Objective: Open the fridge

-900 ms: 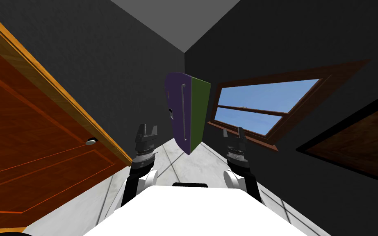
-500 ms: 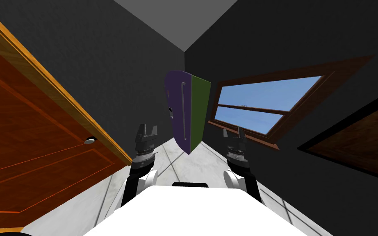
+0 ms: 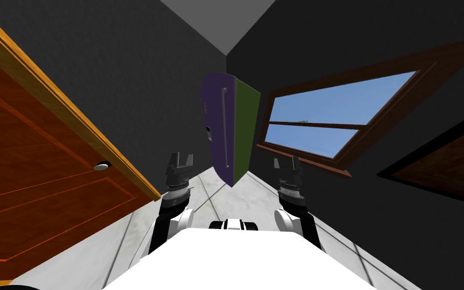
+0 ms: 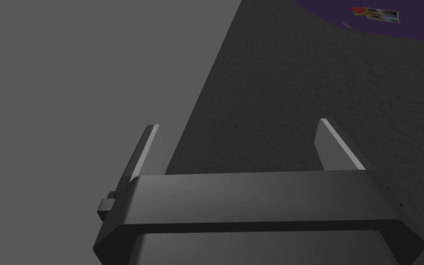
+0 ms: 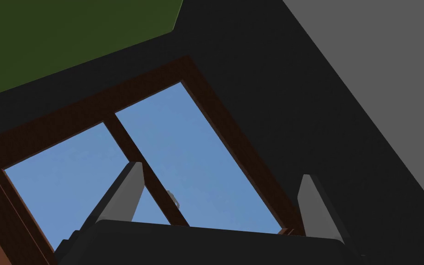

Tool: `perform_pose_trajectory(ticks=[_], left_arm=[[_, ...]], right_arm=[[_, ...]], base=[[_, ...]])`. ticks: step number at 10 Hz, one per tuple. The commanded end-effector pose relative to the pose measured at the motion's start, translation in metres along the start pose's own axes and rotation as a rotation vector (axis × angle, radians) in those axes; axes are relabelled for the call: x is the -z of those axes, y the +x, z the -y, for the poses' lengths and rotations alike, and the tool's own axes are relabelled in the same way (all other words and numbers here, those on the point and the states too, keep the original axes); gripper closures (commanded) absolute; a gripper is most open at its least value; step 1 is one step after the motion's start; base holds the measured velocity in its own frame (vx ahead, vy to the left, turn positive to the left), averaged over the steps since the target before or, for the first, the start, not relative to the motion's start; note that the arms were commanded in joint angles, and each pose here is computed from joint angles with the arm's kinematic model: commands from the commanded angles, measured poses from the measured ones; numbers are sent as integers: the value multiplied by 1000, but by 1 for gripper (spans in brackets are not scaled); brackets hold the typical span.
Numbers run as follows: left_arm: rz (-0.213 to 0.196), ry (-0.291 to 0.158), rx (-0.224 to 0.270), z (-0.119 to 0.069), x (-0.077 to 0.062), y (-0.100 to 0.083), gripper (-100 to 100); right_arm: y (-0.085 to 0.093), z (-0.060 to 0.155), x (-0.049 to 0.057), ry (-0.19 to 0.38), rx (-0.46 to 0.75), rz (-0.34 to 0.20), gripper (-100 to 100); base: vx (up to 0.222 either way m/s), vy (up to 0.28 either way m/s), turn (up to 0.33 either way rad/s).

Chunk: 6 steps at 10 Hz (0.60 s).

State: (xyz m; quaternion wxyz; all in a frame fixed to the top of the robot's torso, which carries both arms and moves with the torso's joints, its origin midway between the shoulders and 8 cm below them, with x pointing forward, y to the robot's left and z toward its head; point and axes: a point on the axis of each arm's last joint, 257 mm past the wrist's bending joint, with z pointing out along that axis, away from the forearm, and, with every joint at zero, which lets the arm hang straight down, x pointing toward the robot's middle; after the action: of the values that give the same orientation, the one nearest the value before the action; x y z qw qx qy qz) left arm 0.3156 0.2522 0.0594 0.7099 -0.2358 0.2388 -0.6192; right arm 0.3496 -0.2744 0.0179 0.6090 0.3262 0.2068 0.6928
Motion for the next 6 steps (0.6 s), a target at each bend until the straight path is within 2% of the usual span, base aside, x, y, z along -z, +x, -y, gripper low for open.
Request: perform_pose_trajectory(ticks=[1,4,6], left_arm=[[-35,-9,-6,-2,1,3,-100],[-93,-38,-13,-8,1,5,-100],[-111,-63,-13,-14,1,3,-100]], right_arm=[[0,0,0,0,0,0,0],[0,0,0,1,0,0,0],[0,0,0,1,0,0,0]], base=[[33,-12,34],[71,-41,69],[137,-100,93]])
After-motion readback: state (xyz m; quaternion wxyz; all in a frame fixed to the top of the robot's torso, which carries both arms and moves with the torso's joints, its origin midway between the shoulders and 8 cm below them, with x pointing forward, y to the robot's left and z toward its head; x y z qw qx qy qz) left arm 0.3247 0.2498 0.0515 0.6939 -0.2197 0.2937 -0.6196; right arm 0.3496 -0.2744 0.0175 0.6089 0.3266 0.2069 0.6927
